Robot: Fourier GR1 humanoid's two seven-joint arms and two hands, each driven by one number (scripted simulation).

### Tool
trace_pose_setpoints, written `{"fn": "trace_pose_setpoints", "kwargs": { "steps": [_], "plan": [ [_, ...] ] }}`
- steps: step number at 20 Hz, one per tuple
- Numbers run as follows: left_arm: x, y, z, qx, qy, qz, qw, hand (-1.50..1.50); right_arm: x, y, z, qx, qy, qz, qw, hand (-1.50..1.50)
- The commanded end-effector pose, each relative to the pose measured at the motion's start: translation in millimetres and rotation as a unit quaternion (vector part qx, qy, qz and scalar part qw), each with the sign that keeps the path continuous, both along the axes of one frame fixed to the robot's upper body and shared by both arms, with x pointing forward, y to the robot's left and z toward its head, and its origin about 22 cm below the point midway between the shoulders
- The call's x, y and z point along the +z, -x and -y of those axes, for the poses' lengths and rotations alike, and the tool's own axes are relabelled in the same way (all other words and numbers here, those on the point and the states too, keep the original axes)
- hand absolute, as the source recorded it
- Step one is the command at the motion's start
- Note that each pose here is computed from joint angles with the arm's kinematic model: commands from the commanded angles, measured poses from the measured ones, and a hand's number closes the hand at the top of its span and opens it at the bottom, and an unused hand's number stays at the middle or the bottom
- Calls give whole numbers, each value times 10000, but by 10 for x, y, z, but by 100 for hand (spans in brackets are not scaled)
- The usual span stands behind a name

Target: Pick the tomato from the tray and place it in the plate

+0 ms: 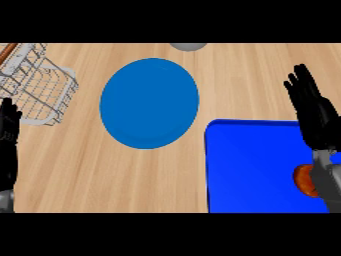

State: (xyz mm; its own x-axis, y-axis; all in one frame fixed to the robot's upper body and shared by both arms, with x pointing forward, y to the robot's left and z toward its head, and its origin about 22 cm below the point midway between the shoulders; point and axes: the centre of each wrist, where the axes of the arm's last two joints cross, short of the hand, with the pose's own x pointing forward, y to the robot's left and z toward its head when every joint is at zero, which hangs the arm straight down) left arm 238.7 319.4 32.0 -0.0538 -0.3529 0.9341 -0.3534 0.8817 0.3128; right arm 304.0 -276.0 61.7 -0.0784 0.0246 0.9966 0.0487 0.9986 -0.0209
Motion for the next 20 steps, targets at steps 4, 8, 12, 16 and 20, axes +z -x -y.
{"fn": "trace_pose_setpoints", "kwargs": {
  "steps": [4,8,12,16,20],
  "plan": [
    [-44,-120,258,-763,61,-370,9964,0,257,-49,-179,-994,-1212,842,9840,-150],
    [-12,-121,315,-977,150,-515,9938,0,227,139,624,-960,2940,783,9477,150],
    [53,-348,474,-1450,311,-816,9856,0,-551,416,-215,-2319,637,437,9697,-150],
    [86,-590,575,-1604,382,-849,9827,0,-746,742,-431,-2157,1371,706,9642,-150],
    [188,-522,463,-1443,335,-810,9856,0,-733,1169,-220,-2659,2185,889,9347,-150]
  ]
}}
